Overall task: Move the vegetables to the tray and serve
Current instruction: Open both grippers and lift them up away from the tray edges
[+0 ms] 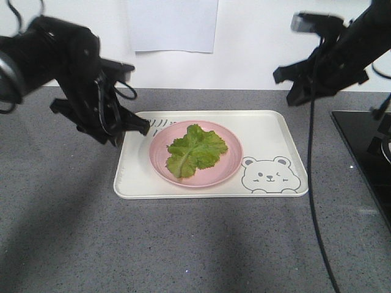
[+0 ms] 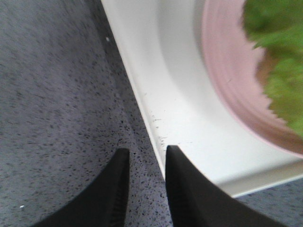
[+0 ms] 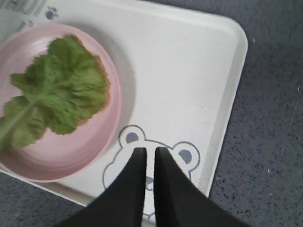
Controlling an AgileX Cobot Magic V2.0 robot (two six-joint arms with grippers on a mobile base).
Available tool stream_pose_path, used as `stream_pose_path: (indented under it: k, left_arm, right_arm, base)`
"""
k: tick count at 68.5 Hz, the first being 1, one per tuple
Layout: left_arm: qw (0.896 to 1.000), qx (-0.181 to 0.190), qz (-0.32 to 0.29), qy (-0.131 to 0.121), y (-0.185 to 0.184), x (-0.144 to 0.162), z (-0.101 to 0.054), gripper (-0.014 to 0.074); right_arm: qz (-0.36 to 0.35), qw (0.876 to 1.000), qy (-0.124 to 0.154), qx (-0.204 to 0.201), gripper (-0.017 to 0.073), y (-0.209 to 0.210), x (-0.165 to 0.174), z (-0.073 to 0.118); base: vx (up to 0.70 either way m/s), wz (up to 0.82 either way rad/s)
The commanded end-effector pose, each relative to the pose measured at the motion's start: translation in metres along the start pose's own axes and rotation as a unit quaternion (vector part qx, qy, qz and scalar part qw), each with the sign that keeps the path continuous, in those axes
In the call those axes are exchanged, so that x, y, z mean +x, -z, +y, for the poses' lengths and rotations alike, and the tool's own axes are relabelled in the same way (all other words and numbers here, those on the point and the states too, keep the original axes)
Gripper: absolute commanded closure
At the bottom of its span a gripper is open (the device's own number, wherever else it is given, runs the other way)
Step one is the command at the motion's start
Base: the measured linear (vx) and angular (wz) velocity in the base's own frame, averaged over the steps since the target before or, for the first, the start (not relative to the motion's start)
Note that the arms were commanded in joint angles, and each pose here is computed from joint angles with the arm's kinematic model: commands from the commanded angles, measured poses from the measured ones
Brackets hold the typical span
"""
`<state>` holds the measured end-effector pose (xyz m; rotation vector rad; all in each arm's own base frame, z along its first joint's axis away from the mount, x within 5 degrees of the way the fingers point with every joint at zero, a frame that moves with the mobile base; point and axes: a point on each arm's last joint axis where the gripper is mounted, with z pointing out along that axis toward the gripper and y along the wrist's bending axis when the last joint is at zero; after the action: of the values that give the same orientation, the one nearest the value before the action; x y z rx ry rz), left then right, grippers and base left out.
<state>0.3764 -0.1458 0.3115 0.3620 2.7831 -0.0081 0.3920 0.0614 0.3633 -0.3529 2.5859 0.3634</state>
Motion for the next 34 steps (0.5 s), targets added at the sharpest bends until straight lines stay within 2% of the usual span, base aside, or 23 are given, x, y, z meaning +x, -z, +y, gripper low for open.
stream_pose_path:
  k: [1, 7, 14, 20, 25, 29, 34]
  left_arm:
    - [0.992, 0.023, -0.126, 0.008, 0.072, 0.000, 0.002, 0.0394]
    - [0.979, 0.046, -0.197, 0.016, 0.110, 0.006, 0.003, 0.0394]
    - [0.953, 0.073, -0.292, 0.023, 0.163, 0.020, 0.006, 0.0394]
    - [0.927, 0.087, -0.364, 0.024, 0.206, 0.038, 0.011, 0.0398]
    - [0.905, 0.088, -0.415, 0.015, 0.240, 0.059, 0.016, 0.0426]
    - [0.892, 0.085, -0.443, 0.006, 0.260, 0.072, 0.020, 0.0461]
    - [0.874, 0.078, -0.479, -0.011, 0.283, 0.092, 0.024, 0.0513]
  right_arm:
    - [-0.113, 0.992, 0.048, -0.022, 0.0569, 0.065, -0.007, 0.024]
    - [-0.164, 0.983, 0.079, -0.038, 0.0568, 0.098, -0.003, 0.038]
    - [-0.223, 0.967, 0.117, -0.043, 0.0565, 0.137, 0.005, 0.054]
    - [-0.263, 0.952, 0.154, -0.036, 0.0564, 0.171, 0.018, 0.066]
    - [-0.290, 0.939, 0.182, -0.025, 0.0564, 0.197, 0.031, 0.075]
    - [-0.308, 0.930, 0.200, -0.018, 0.0564, 0.216, 0.042, 0.081]
    - [-0.336, 0.920, 0.204, -0.008, 0.0564, 0.230, 0.058, 0.086]
  base:
    - [0.00, 0.00]
    - [0.00, 0.00]
    - [0.00, 0.00]
    - [0.00, 0.00]
    - [0.00, 0.00]
    - [0.00, 0.00]
    - [0.00, 0.00]
